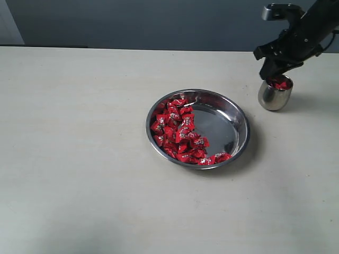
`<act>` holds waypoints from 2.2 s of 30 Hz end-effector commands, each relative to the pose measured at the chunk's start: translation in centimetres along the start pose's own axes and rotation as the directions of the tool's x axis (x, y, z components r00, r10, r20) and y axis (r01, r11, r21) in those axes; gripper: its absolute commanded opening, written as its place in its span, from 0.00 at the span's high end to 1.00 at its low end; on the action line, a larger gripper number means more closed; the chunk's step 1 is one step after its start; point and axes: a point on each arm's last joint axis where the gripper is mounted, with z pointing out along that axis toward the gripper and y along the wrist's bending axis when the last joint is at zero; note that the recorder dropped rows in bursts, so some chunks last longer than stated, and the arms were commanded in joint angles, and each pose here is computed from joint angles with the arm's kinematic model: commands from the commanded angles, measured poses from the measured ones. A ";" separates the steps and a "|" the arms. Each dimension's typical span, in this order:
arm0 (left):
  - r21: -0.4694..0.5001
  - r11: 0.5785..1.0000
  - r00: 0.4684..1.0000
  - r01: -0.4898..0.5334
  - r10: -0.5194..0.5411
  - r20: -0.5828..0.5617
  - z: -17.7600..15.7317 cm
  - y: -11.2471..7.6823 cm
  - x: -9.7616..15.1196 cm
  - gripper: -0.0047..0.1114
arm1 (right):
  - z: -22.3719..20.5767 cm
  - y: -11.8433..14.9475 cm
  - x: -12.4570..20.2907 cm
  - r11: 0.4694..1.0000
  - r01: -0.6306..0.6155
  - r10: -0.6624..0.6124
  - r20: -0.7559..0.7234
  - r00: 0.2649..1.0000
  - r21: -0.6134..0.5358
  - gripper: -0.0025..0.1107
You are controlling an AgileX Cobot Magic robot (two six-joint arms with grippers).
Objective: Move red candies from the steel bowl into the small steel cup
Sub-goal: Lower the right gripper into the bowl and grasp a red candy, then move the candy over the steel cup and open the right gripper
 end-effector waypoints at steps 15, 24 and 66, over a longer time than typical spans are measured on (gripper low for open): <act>0.010 1.000 1.000 0.004 -0.004 0.010 0.0 -0.1 -0.1 0.96 | 6.9 14.1 0.8 0.891 0.369 -0.430 -0.231 0.873 -0.265 0.57; 0.010 1.000 1.000 0.004 -0.004 0.010 0.0 -0.1 -0.1 0.96 | 8.9 16.9 1.5 0.863 0.399 -0.480 -0.258 0.838 -0.310 0.56; 0.010 1.000 1.000 0.004 -0.004 0.010 0.0 -0.1 -0.1 0.96 | 3.1 12.1 -0.9 0.900 0.412 -0.430 -0.127 0.894 -0.145 0.90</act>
